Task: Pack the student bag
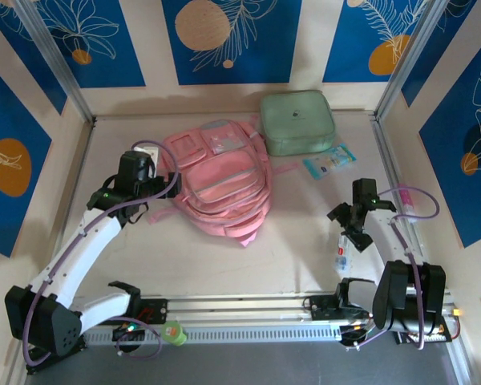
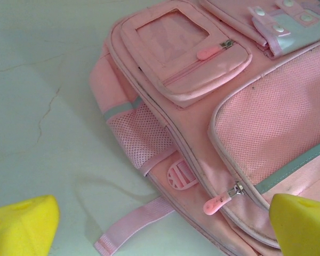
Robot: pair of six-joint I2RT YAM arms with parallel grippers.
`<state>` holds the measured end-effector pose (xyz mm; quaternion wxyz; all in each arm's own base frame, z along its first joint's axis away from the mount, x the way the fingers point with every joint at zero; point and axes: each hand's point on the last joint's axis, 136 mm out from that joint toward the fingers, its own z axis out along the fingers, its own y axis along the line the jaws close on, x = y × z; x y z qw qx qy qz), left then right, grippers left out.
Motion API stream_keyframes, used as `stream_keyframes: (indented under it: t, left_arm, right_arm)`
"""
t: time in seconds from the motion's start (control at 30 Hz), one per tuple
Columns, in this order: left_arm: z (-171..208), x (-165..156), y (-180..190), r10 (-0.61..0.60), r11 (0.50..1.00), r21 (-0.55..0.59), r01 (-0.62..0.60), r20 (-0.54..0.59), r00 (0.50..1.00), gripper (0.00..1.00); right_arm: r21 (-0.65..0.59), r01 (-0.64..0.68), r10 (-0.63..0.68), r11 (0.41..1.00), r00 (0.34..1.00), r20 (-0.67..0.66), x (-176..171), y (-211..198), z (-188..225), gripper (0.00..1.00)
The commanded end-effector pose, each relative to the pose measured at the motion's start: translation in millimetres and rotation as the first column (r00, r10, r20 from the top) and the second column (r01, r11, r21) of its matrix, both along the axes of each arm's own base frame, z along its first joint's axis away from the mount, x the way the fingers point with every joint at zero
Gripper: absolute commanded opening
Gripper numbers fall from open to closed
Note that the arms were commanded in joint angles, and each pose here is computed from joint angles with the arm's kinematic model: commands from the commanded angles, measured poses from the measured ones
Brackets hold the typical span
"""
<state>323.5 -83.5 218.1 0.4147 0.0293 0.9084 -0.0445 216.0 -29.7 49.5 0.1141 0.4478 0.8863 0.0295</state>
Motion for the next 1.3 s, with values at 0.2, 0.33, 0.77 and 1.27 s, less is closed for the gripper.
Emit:
stream_keyframes:
  t: [0.2, 0.33, 0.77, 1.27]
  left_arm:
    - [0.2, 0.7, -2.6, -0.015, 0.999, -0.028, 0.015, 0.004, 1.0, 1.0]
    - [0.9, -0.8, -1.1, -0.012, 1.0, -0.024, 0.012, 0.004, 1.0, 1.0]
    - [-1.3, -1.4, -0.4, -0.011, 1.0, -0.018, 0.011, -0.002, 1.0, 1.0]
    - [-4.7, -0.6, -0.8, -0.012, 1.0, -0.015, 0.012, -0.015, 1.0, 1.0]
  right_arm:
    - [0.0, 0.065, -0.064, 0.998, 0.988, -0.144, -36.8, 19.3, -18.6, 0.96]
    - [0.034, 0.029, -0.022, 0.999, 0.983, -0.183, -41.5, 41.0, -18.9, 0.94]
    - [0.003, -0.082, 0.08, 0.997, 0.96, -0.268, -52.5, 65.3, -28.0, 0.79]
    - [0.111, -0.149, 0.175, 0.983, 0.942, -0.285, -57.2, 85.5, -38.5, 0.71]
